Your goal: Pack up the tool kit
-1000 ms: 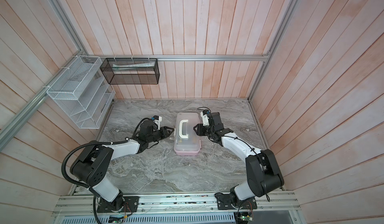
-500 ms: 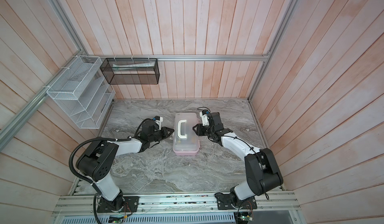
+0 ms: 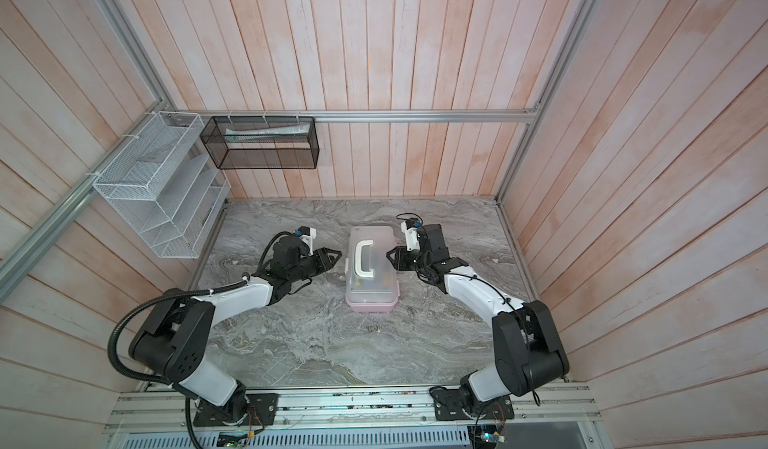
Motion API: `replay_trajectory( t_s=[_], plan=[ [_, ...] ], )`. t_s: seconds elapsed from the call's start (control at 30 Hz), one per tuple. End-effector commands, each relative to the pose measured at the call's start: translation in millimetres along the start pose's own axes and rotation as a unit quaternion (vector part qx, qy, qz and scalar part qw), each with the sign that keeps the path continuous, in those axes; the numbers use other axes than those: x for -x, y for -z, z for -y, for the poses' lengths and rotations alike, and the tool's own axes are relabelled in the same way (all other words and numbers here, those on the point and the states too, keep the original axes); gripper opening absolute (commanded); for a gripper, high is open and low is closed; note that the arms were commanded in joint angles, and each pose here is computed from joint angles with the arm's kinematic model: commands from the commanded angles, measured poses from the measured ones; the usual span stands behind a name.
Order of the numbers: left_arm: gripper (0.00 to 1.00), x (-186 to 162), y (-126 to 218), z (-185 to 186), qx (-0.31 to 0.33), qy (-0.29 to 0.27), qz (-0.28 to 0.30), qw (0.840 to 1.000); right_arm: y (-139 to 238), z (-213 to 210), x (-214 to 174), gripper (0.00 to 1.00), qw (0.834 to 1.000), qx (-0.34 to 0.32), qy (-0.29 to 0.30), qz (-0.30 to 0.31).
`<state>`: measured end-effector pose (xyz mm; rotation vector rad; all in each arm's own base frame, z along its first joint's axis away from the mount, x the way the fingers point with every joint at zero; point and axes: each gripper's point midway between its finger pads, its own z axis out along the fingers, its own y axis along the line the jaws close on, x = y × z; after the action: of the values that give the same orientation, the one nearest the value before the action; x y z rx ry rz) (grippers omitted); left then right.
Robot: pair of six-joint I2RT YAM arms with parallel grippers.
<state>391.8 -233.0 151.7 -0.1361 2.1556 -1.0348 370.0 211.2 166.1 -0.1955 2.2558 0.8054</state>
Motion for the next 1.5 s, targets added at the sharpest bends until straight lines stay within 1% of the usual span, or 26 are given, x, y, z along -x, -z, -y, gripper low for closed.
replay_trajectory(
  t_s=[0.0,0.07,0.13,0.17,0.23,0.27,0.3,0.37,0.43,0.5,0.57,0.63,0.67,0.73,0.8,0.9,0.93,1.03,1.07,1.13,1.2,1.27,1.33,1.37,1.4,1.47],
  plan=[
    [0.51,20,18,3,0.034,-0.033,0.034,0.998,24,-5,25,0.37,0.999,-0.007,0.009,0.048],
    [0.58,27,29,7,0.044,-0.047,0.050,0.997,36,-8,34,0.41,0.997,-0.012,0.013,0.069],
    [0.69,38,44,11,0.061,-0.064,0.073,0.993,49,-13,42,0.49,0.996,-0.014,0.017,0.090],
    [0.78,42,52,13,0.067,-0.075,0.083,0.991,55,-14,45,0.54,0.995,-0.017,0.018,0.100],
    [0.91,53,71,15,0.097,-0.099,0.118,0.983,69,-15,51,0.60,0.992,-0.027,0.022,0.122],
    [0.96,58,80,15,0.113,-0.111,0.135,0.978,75,-13,53,0.64,0.990,-0.036,0.024,0.133],
    [1.00,64,92,12,0.141,-0.123,0.159,0.969,81,-11,55,0.68,0.988,-0.049,0.026,0.144],
    [1.00,72,115,5,0.191,-0.141,0.207,0.949,94,-4,60,0.73,0.983,-0.079,0.032,0.164],
    [1.00,77,134,-3,0.224,-0.158,0.245,0.930,107,2,63,0.81,0.977,-0.104,0.036,0.185],
    [1.00,81,147,-12,0.252,-0.180,0.275,0.910,116,7,65,0.85,0.970,-0.125,0.035,0.203],
    [1.00,78,152,-17,0.261,-0.223,0.286,0.895,124,14,68,0.90,0.964,-0.144,0.028,0.223],
    [1.00,73,155,-27,0.279,-0.272,0.296,0.872,127,22,66,0.96,0.956,-0.163,0.026,0.243],
    [1.00,72,157,-31,0.288,-0.282,0.304,0.863,127,26,65,0.98,0.952,-0.174,0.025,0.249],
    [1.00,74,173,-51,0.332,-0.267,0.336,0.840,125,30,60,0.98,0.945,-0.193,0.041,0.261],
    [1.00,77,186,-72,0.364,-0.273,0.345,0.821,124,31,55,0.98,0.937,-0.203,0.056,0.278],
    [1.00,81,207,-106,0.413,-0.264,0.346,0.800,119,30,43,0.98,0.931,-0.209,0.088,0.287],
    [1.00,80,212,-117,0.416,-0.258,0.349,0.799,117,31,40,0.98,0.930,-0.212,0.094,0.285],
    [1.00,75,220,-152,0.406,-0.229,0.350,0.812,111,31,37,0.98,0.932,-0.212,0.100,0.278],
    [1.00,73,222,-162,0.409,-0.226,0.351,0.811,110,30,39,0.98,0.932,-0.211,0.102,0.277],
    [1.00,70,222,-174,0.405,-0.225,0.356,0.812,109,27,40,0.98,0.931,-0.207,0.104,0.282],
    [1.00,74,219,-178,0.390,-0.228,0.360,0.816,106,26,40,0.98,0.931,-0.201,0.105,0.286],
    [1.00,78,208,-178,0.366,-0.237,0.344,0.832,103,29,39,0.98,0.930,-0.205,0.104,0.286],
    [1.00,81,202,-173,0.335,-0.248,0.346,0.840,100,34,36,0.98,0.929,-0.209,0.098,0.290],
    [1.00,80,196,-170,0.305,-0.241,0.348,0.853,98,36,34,0.98,0.928,-0.208,0.098,0.294],
    [1.00,79,189,-169,0.292,-0.249,0.343,0.857,96,37,33,0.98,0.927,-0.208,0.099,0.295],
    [1.00,78,172,-183,0.293,-0.251,0.324,0.864,92,41,32,0.98,0.925,-0.213,0.100,0.298]
  ],
)
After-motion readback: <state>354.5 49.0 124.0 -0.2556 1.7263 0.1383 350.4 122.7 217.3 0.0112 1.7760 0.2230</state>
